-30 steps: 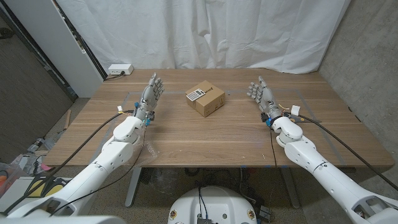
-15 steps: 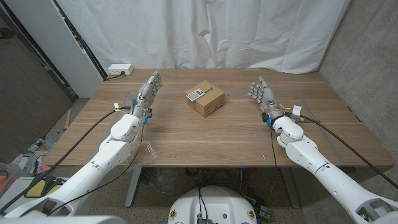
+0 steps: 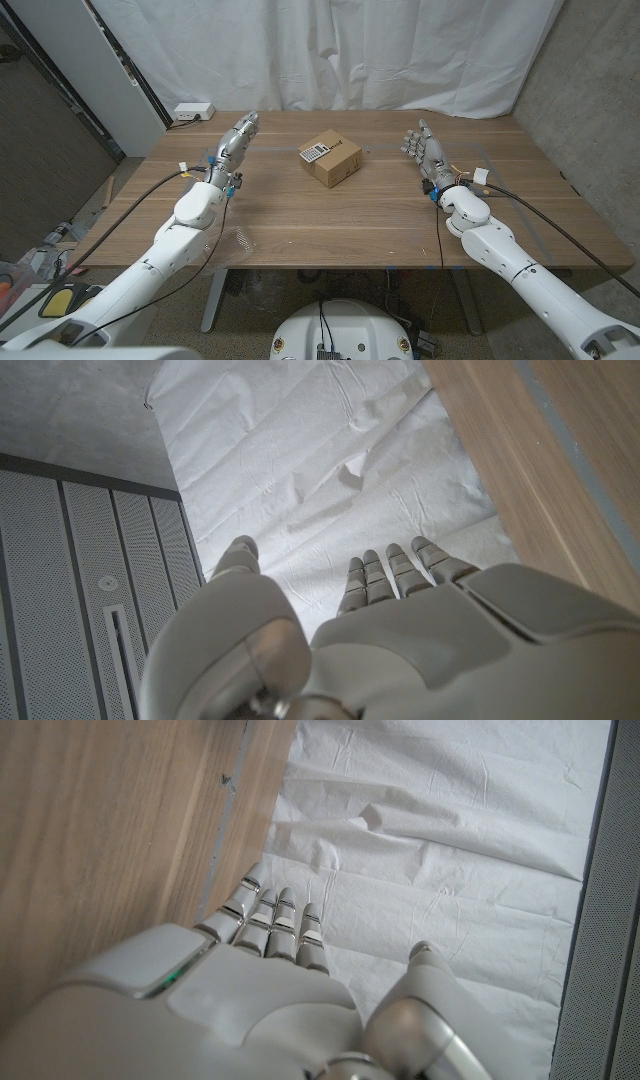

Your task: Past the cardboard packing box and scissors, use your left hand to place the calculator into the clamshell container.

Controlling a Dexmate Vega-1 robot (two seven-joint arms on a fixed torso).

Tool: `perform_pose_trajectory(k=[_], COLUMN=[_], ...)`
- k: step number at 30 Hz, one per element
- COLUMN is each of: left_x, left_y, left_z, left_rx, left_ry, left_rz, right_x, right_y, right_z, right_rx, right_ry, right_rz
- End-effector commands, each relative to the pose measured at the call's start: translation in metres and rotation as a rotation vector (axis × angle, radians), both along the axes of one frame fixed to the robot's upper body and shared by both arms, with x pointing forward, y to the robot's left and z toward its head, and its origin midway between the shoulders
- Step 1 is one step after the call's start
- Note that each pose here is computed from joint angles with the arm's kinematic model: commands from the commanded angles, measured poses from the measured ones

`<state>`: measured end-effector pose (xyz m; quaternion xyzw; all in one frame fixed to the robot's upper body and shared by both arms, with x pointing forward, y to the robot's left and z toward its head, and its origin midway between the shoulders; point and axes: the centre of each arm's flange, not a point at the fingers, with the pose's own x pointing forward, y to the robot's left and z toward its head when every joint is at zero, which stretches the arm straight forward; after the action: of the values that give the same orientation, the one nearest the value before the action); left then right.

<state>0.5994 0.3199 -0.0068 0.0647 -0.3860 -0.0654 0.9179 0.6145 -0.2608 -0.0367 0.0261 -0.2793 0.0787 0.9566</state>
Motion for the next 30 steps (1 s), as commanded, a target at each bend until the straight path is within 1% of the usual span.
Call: perform_pose_trajectory(k=[1,6,11,17,23,30], left_x=[-0.015,-0.021,-0.025,-0.028,-0.031,-0.034], left_y=[0.007,0.008,0.007,0.005,0.002,0.0], left_z=[0.004,0.007,0.01,0.011,0.007,0.005], left_rx=[0.076,0.093,0.124,0.154,0.181,0.19], left_ry=[-0.05,-0.088,-0.113,-0.161,-0.195,-0.236], left_rz=[0.094,0.155,0.181,0.222,0.258,0.304], right_x=[-0.003,-0.004,-0.004,-0.007,-0.007,-0.008], right_y=[0.005,0.006,0.006,0.003,0.003,0.002], right_z=[0.003,0.004,0.005,0.003,0.0,0.002], right_rx=[0.027,0.038,0.052,0.066,0.084,0.099], right_ry=[-0.004,-0.007,-0.011,-0.017,-0.011,-0.018], right_rz=[0.004,0.002,0.006,0.0,0.003,-0.001])
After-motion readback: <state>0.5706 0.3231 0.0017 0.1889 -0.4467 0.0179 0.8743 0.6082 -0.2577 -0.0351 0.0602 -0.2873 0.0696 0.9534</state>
